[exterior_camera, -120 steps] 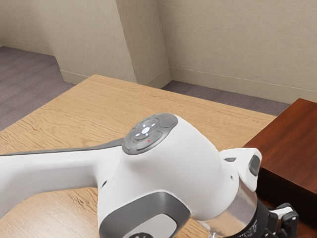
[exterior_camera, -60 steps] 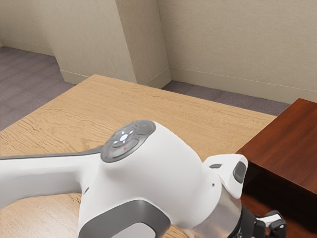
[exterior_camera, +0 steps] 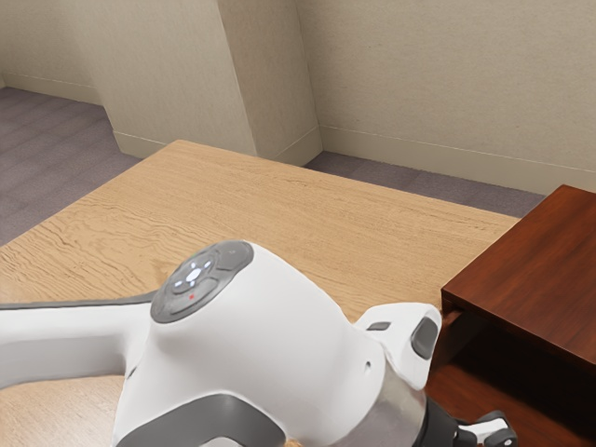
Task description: Pull the drawer handle with one arm to open the drawer
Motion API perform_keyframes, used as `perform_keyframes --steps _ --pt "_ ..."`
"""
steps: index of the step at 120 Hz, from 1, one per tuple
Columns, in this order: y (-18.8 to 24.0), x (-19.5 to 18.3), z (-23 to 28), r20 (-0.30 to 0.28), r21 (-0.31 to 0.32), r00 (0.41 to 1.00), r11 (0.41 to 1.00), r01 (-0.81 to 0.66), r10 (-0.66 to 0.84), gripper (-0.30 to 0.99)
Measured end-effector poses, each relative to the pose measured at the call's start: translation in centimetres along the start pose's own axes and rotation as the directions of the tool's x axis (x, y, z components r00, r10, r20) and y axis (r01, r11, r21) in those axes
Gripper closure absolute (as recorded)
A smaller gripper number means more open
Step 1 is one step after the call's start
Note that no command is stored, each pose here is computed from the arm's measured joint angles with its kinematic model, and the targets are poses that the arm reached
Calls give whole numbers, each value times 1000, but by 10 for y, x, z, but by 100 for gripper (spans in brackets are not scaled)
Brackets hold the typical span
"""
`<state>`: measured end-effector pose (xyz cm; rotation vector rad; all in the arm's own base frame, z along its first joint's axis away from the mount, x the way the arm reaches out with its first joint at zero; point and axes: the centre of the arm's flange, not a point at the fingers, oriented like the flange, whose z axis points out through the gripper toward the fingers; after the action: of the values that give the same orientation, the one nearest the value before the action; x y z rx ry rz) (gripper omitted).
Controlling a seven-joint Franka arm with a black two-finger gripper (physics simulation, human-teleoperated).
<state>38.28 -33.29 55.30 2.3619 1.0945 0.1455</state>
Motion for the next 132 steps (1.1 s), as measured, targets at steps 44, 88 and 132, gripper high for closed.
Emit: perform_keyframes --steps 44,88,132 --pt "-12 -12 -6 13 -11 1000 1000 -18 18 78" --pt "-21 -24 -12 27 -26 999 999 -32 33 79" --pt "-28 -24 -13 31 -33 999 999 -31 32 77"
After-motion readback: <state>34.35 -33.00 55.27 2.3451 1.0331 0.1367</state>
